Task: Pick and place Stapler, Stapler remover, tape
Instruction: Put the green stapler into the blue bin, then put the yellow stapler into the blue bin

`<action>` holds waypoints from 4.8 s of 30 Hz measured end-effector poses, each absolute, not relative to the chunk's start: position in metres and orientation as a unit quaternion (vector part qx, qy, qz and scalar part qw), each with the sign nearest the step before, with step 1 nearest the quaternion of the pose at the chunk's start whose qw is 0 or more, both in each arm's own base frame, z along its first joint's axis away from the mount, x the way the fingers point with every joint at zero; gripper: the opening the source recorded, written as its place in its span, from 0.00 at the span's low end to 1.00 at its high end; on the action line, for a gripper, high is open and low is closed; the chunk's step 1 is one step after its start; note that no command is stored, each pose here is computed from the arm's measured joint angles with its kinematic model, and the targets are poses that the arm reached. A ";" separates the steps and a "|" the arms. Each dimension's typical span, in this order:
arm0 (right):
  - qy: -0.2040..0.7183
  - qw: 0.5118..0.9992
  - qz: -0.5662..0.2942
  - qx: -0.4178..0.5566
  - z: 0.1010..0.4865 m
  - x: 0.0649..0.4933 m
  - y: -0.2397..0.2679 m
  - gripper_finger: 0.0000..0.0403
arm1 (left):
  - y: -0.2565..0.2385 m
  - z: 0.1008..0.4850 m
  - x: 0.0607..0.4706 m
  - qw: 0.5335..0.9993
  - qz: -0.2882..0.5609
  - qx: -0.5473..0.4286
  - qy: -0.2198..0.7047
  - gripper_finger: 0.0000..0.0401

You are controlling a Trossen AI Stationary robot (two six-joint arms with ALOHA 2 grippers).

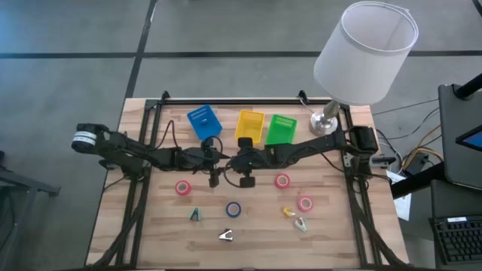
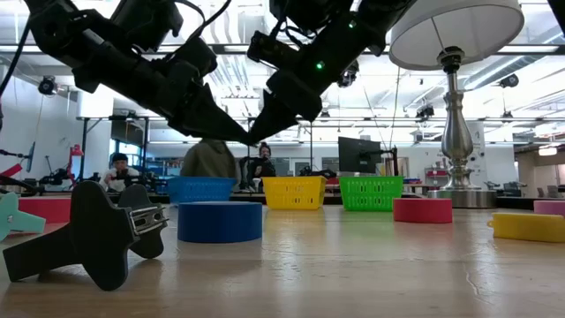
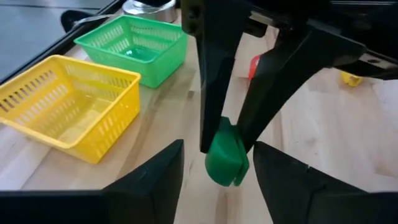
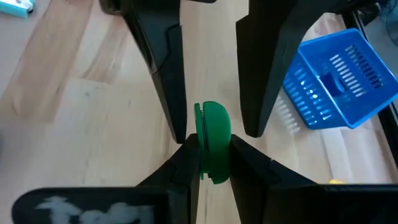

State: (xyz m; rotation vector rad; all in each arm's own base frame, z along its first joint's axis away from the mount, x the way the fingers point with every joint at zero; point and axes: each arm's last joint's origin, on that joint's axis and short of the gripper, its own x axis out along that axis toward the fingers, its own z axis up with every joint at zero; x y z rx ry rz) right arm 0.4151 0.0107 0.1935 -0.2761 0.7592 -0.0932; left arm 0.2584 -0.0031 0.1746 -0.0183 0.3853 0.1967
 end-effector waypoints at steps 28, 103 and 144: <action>0.371 0.918 -0.045 -0.133 0.193 0.415 0.010 0.20 | -0.003 0.173 0.258 0.975 0.098 0.001 0.198 0.18; 0.733 0.674 -0.066 0.067 0.169 0.296 0.146 0.37 | 0.177 0.165 0.224 0.810 0.363 -0.096 0.451 0.31; 0.682 0.718 -0.110 0.088 0.145 0.290 0.154 0.50 | 0.163 0.261 0.224 0.866 0.353 -0.040 0.352 0.45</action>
